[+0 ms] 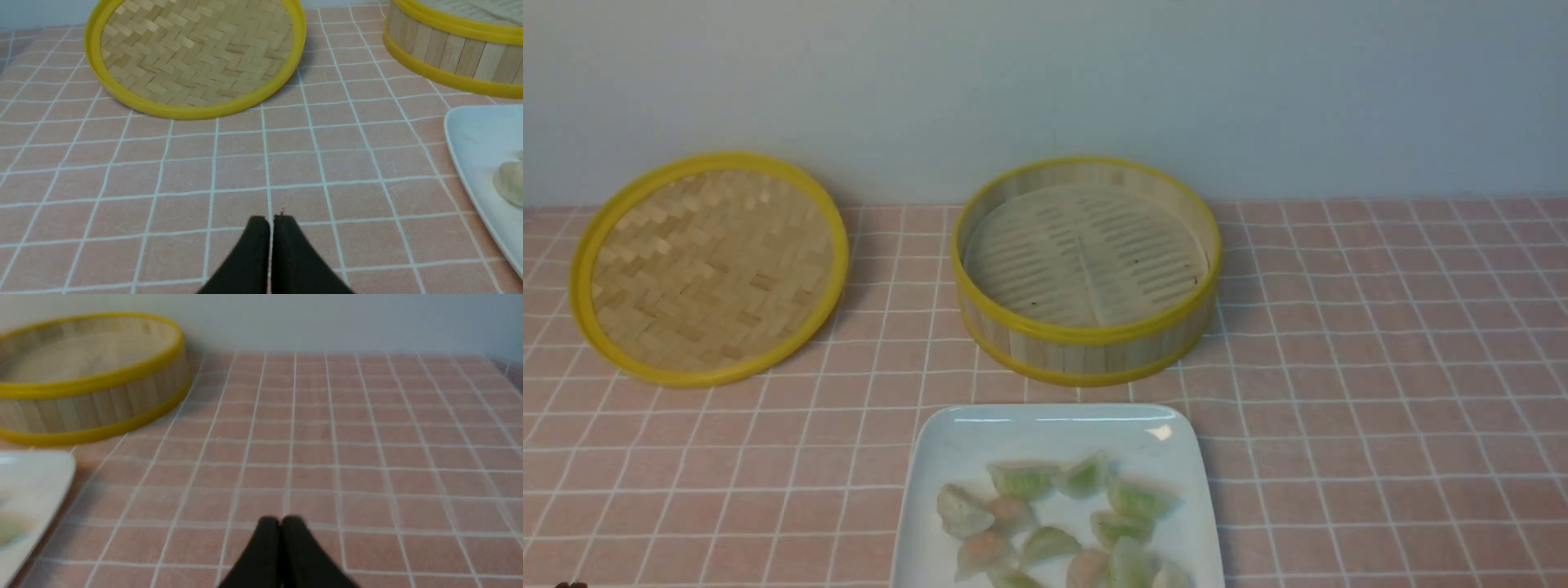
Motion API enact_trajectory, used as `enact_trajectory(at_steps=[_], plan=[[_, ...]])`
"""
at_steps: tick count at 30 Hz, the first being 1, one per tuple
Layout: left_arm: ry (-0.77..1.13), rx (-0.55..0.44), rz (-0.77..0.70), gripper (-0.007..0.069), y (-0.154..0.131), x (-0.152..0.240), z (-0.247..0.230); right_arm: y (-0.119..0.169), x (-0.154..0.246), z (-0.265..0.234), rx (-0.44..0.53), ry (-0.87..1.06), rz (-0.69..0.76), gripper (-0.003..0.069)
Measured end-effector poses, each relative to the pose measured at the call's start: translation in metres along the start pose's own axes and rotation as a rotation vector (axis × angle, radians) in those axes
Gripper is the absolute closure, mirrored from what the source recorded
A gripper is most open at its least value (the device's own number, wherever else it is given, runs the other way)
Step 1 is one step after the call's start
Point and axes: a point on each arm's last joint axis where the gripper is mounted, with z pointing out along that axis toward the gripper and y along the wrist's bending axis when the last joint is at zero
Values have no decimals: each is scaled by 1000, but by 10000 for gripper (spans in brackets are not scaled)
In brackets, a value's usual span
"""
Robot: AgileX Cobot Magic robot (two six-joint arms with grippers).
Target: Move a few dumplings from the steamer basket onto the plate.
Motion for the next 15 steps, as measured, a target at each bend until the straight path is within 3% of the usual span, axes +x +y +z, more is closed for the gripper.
enact_trajectory(at_steps=[15], plan=[[0, 0, 0, 631, 0, 0, 0, -1, 0, 0, 12, -3, 4, 673]])
